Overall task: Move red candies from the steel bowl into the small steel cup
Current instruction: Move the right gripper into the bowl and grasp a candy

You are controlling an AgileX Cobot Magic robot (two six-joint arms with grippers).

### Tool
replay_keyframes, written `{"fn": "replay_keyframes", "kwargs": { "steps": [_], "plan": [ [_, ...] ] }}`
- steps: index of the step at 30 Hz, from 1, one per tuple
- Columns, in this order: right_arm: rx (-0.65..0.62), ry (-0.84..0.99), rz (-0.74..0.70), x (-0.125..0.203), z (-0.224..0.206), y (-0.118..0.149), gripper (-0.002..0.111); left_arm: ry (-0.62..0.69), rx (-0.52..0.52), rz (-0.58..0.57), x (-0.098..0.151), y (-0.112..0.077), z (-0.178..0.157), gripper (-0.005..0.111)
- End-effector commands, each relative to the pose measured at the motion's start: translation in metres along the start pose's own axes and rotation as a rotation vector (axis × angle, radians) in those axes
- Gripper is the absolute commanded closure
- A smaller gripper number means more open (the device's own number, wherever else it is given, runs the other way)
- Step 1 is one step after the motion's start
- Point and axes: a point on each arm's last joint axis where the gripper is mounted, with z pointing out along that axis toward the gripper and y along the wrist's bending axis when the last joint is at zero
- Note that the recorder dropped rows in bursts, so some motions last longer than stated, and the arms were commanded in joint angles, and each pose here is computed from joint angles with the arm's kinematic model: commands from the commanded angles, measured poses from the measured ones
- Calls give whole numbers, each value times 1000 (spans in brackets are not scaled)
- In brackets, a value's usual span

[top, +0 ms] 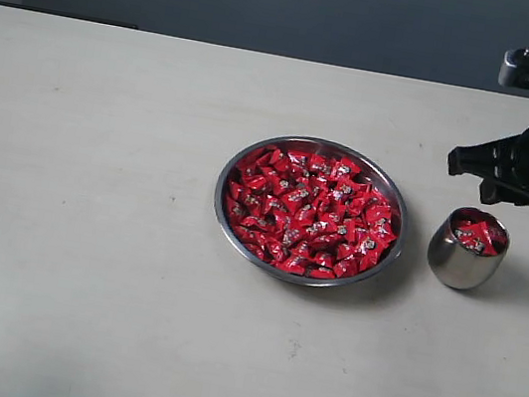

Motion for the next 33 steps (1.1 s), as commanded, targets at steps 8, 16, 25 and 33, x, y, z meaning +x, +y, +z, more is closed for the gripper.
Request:
{"fn": "replay_keyframes", "kwargs": {
  "steps": [8,16,25,33],
  "plan": [
    [12,-80,-13,-13,-14,-3,73,-13,4,1,0,0,0,106],
    [-98,-140,3,-18,-15,7,73,-13,4,1,0,0,0,106],
    [-306,-215,17,-27,-17,26,73,-13,4,1,0,0,0,106],
    [-357,-106,-3,-41,14,34,73,-13,4,1,0,0,0,106]
  ]
}}
